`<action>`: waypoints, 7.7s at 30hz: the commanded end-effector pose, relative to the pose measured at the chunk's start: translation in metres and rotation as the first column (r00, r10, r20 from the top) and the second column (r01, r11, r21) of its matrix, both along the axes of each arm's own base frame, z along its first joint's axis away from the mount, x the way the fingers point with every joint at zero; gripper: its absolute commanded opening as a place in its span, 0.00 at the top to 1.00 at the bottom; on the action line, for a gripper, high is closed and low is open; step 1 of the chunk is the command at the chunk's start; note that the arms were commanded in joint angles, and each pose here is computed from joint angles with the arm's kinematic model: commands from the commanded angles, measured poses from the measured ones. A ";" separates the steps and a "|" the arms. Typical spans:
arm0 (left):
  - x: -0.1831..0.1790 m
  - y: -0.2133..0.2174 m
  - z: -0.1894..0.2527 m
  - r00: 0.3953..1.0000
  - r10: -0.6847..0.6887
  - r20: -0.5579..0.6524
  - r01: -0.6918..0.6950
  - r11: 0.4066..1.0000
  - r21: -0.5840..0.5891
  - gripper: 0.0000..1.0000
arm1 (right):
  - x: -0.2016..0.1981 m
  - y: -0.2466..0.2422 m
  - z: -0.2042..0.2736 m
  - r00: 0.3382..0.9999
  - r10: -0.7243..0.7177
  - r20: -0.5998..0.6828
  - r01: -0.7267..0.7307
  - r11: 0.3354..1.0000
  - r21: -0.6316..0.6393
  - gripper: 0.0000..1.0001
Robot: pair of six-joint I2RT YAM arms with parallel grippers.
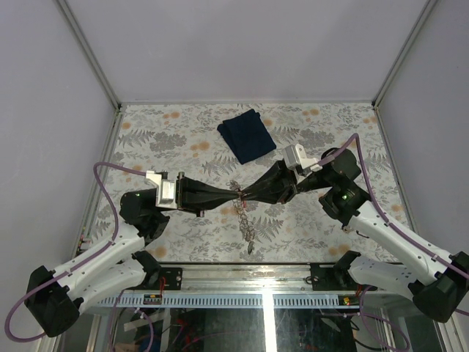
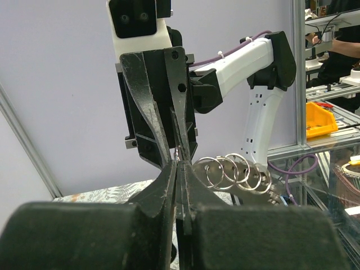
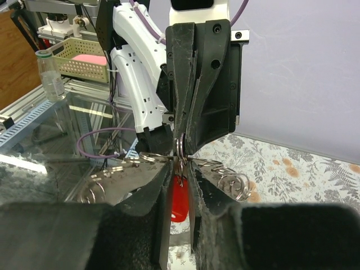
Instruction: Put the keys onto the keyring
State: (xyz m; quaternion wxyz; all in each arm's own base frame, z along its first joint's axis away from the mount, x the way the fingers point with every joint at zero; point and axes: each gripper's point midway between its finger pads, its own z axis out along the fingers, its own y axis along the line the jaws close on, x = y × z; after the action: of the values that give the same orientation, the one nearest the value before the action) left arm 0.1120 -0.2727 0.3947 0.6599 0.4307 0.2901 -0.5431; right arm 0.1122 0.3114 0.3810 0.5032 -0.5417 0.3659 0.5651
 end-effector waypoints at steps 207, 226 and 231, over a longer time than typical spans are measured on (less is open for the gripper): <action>0.050 -0.021 -0.104 0.983 0.157 -0.101 -0.093 0.881 0.463 1.00 | 0.032 -0.002 -0.088 0.932 -0.364 0.011 0.229 0.563 -0.794 1.00; 0.048 -0.009 -0.071 0.968 0.209 -0.139 -0.177 0.960 0.216 1.00 | 0.056 -0.006 -0.023 0.848 -0.521 0.095 0.472 0.662 -0.582 0.66; 0.049 0.007 -0.052 0.951 0.254 -0.177 -0.248 0.967 0.058 1.00 | 0.071 -0.013 0.002 0.770 -0.638 0.014 0.563 0.668 -0.487 0.66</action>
State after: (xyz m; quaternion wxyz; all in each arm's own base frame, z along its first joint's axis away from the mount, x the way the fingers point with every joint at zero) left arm 0.1592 -0.2826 0.2794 0.5906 0.4250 0.4922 -0.4777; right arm 0.1650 0.2964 0.3399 0.4046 -0.5283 0.6923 0.2791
